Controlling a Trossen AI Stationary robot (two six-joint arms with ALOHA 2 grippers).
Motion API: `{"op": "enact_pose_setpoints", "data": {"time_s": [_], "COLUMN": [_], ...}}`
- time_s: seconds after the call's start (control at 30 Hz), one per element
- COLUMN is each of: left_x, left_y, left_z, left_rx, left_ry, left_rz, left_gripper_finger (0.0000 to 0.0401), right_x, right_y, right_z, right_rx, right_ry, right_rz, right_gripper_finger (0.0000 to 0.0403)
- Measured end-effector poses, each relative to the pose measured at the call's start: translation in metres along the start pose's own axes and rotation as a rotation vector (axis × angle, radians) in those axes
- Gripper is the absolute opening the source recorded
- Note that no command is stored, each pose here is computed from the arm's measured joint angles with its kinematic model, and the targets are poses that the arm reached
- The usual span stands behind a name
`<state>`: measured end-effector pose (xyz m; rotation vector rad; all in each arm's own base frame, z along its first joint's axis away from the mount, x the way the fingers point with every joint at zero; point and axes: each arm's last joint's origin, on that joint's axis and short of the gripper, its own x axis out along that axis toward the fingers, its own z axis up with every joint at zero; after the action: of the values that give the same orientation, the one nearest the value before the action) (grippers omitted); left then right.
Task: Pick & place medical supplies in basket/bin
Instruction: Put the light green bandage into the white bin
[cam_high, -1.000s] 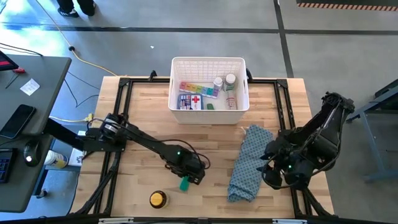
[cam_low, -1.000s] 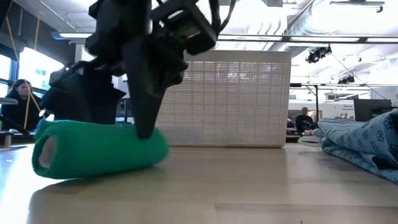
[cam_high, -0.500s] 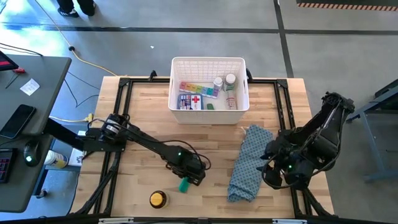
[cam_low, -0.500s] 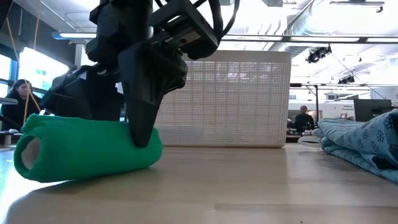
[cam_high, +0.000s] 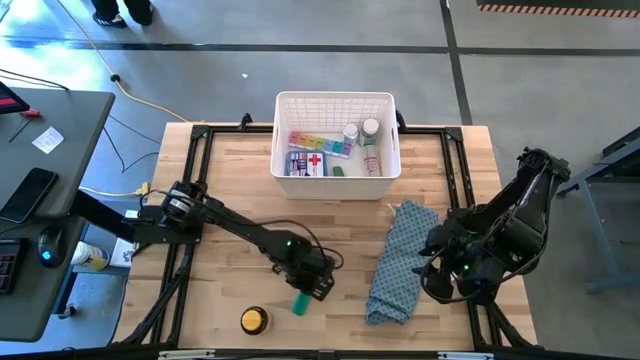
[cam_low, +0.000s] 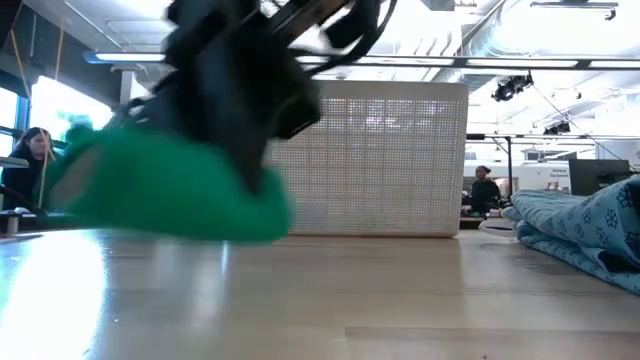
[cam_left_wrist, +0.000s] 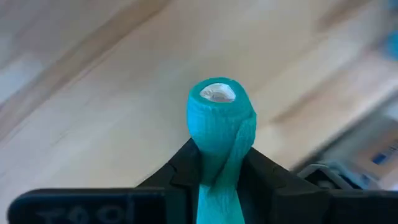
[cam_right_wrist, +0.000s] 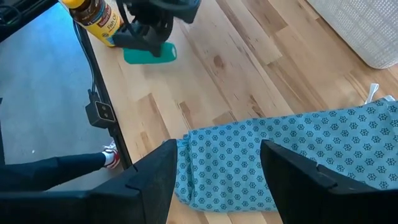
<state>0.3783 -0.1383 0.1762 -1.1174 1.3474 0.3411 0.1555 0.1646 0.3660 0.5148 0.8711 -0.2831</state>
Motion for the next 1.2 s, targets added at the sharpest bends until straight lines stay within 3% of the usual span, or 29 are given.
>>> {"op": "enact_pose_setpoints", "data": {"time_s": [0.1,0.2,0.4,0.5,0.63,0.83,1.0,1.2], "left_x": [-0.022,-0.061,-0.167,-0.222,-0.271,-0.302,-0.297,-0.272], "left_y": [-0.013,-0.035,-0.076,-0.079,-0.061,-0.01,0.032,0.06], "left_z": [0.011,0.023,0.049,0.069,0.105,0.165,0.216,0.256], "left_rx": [0.067,0.218,0.564,0.618,0.62,0.492,0.287,0.194], "left_ry": [-0.032,-0.098,-0.362,-0.518,-0.723,-0.811,-0.808,-0.743], "left_rz": [-0.073,-0.194,-0.44,-0.474,-0.443,-0.379,-0.317,-0.249], "left_gripper_finger": [0.0124,0.0124,0.0116,0.0122,0.0126,0.0126,0.0126,0.0126], "right_x": [0.0,0.0,0.001,0.003,0.007,0.009,0.002,-0.005], "right_y": [0.0,0.0,-0.001,-0.002,-0.006,-0.022,-0.044,-0.074], "right_z": [0.0,0.0,0.002,0.007,0.02,0.051,0.073,0.098], "right_rx": [0.006,0.008,0.017,0.029,0.078,0.198,0.238,0.288], "right_ry": [0.008,0.008,-0.019,-0.072,-0.155,-0.231,-0.357,-0.463], "right_rz": [0.002,0.002,-0.008,-0.028,-0.056,-0.085,-0.157,-0.268], "right_gripper_finger": [0.022,0.022,0.022,0.022,0.022,0.022,0.022,0.022]}}
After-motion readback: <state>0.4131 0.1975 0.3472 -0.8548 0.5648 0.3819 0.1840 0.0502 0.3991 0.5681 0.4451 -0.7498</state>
